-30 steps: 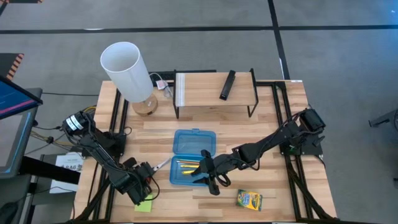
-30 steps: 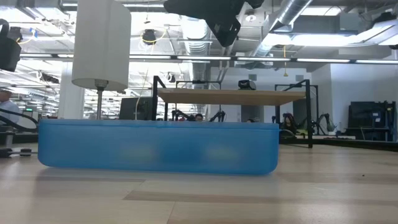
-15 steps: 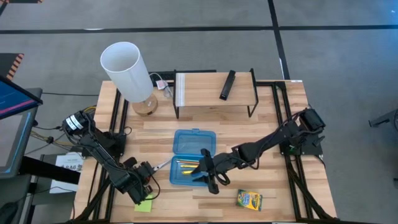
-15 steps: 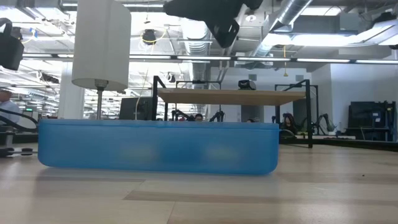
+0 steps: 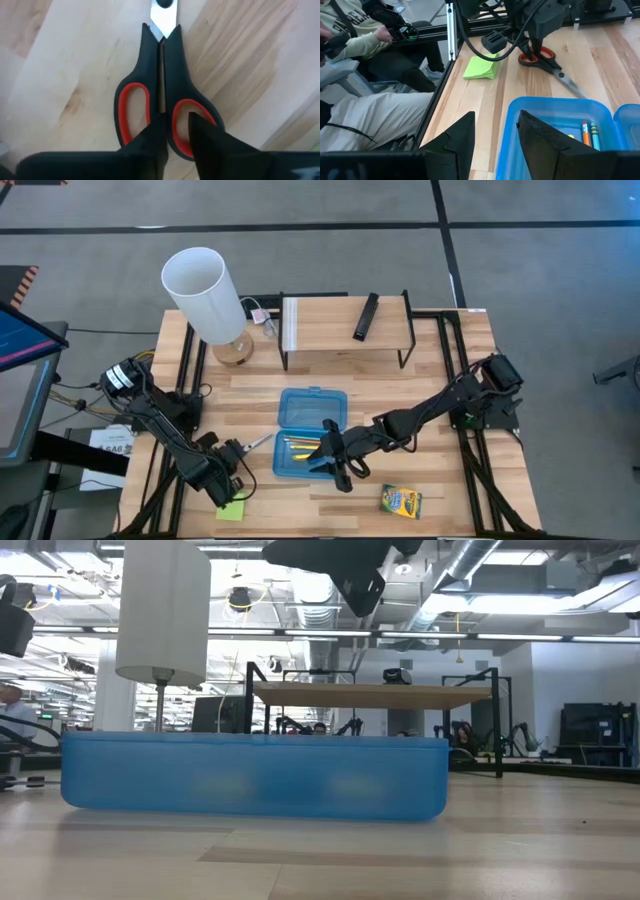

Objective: Pack school essentials
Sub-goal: Put the scissors into the supply box, then put the black scissors into the supply box

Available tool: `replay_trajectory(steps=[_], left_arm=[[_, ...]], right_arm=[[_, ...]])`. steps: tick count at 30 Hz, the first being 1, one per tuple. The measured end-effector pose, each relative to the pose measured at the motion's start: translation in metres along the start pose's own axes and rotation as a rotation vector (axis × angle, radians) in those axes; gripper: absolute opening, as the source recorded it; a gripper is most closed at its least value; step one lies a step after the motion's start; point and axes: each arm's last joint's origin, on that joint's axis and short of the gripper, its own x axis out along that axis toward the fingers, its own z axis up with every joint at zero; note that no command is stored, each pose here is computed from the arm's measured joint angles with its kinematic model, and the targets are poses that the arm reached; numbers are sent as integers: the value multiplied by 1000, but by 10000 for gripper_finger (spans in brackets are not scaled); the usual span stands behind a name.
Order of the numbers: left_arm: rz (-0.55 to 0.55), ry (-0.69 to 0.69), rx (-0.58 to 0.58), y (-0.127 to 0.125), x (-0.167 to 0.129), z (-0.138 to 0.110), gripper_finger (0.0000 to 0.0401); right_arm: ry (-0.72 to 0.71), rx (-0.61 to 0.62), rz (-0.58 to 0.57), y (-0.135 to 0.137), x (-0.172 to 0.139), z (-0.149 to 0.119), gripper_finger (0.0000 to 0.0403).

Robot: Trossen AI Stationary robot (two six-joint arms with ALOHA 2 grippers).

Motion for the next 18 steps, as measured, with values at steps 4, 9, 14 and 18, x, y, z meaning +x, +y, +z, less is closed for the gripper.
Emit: replay_trajectory(steps=[4,9,14,18], left_arm=[[21,17,-3,2,-1,1,111],[23,12,13,-1,-6,3,146],[64,7,21,1,-11,4,161],[67,30,15,3,-6,2,161]], right_arm=[[0,1,-2,-1,0,0,169],[-1,1,-2,-1,0,0,169],[-1,1,-3,-1,0,0,169],[-1,1,-3,-1,0,0,169]])
